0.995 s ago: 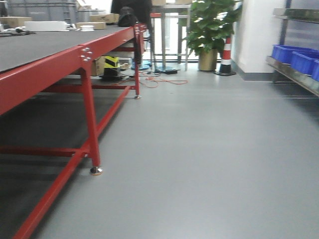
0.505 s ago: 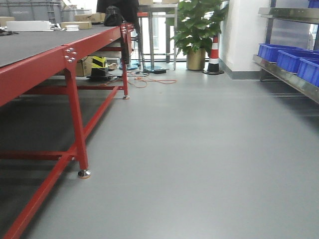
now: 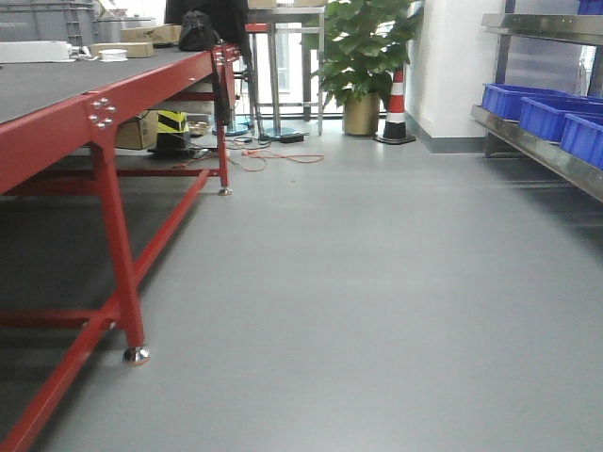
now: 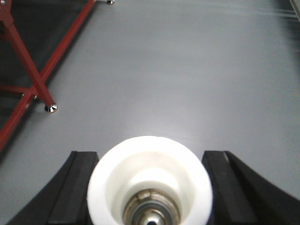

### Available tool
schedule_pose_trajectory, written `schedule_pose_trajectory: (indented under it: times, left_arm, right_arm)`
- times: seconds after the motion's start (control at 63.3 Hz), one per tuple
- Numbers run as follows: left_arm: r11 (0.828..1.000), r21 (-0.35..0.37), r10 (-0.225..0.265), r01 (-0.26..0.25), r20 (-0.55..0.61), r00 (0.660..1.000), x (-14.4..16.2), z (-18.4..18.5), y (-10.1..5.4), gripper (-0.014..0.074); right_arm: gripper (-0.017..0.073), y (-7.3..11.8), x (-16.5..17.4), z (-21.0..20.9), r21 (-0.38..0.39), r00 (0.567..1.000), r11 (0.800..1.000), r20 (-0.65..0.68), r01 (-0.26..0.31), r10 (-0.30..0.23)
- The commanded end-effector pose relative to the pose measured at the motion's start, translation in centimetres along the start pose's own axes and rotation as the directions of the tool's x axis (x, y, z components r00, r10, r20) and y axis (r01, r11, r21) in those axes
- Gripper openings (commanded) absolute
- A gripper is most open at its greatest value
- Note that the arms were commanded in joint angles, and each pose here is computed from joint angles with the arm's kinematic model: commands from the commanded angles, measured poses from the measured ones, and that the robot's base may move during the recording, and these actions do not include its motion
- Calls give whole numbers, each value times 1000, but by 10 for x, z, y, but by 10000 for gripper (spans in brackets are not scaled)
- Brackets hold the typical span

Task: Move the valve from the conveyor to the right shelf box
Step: 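Drive toward the steel shelf of blue boxes, valves still held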

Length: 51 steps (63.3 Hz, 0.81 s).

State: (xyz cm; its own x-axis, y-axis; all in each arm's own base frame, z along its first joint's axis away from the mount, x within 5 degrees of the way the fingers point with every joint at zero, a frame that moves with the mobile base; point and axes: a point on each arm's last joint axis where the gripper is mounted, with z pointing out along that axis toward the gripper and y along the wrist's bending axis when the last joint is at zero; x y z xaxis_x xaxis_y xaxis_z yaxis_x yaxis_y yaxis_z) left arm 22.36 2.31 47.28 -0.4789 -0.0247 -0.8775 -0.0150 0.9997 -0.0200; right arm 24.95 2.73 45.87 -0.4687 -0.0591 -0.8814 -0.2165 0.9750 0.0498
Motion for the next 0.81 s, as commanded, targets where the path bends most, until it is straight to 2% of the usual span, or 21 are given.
schedule_pose_trajectory:
  times: [0.0,0.789]
  left_arm:
    - [1000,4,-14,14,62,998,-6,-5,-1,-111]
    - [1000,4,-14,14,64,998,-7,-5,-1,-111]
  right_arm:
    - [-154,0,-11,-10,16,996,1000,93,9,-10]
    - [-154,0,-11,-10,16,996,1000,93,9,-10]
